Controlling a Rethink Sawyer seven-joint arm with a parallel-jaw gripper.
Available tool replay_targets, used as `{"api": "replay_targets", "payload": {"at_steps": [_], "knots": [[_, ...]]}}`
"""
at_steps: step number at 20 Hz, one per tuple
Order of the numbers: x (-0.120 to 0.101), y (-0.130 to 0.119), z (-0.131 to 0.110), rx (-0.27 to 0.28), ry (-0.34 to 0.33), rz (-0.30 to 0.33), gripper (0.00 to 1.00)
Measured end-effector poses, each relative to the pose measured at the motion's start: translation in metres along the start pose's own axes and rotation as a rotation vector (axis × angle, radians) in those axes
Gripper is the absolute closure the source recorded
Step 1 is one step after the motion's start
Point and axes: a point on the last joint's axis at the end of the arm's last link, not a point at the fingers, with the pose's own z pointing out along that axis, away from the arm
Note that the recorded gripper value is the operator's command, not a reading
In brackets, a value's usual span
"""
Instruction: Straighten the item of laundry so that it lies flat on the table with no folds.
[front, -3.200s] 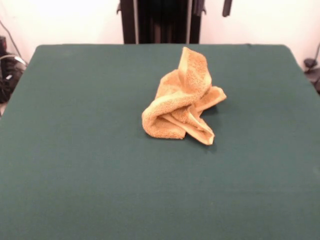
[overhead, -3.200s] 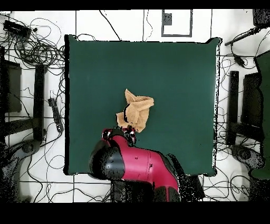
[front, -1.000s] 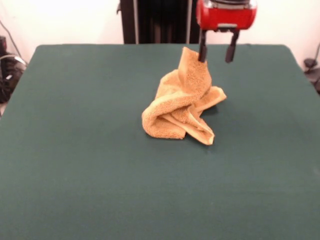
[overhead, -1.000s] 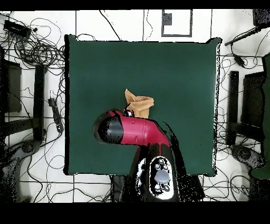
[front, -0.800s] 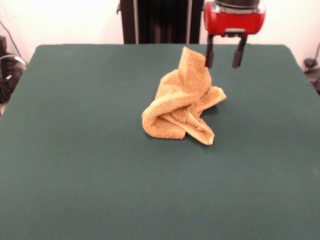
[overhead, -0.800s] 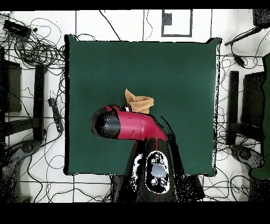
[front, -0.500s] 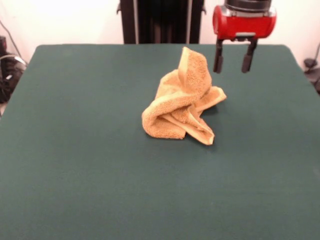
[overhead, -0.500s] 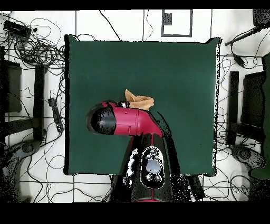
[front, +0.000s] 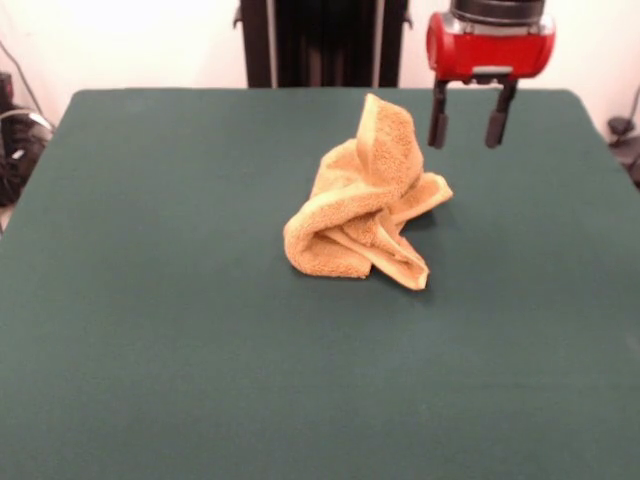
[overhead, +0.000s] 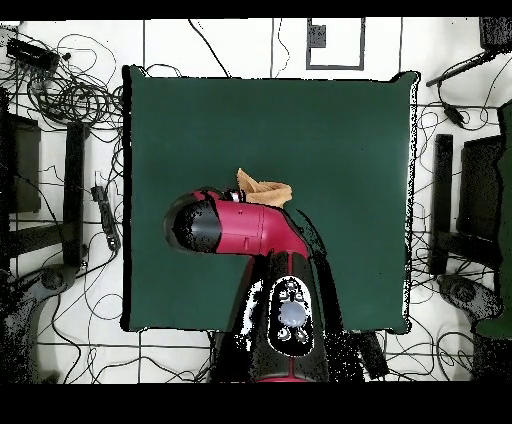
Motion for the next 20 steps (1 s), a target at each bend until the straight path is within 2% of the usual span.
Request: {"api": "replay_targets", "payload": {"at_steps": [20], "knots": [[-0.0013, -0.0071, 0.0003, 0.001, 0.000, 0.013, 0.00]]}}
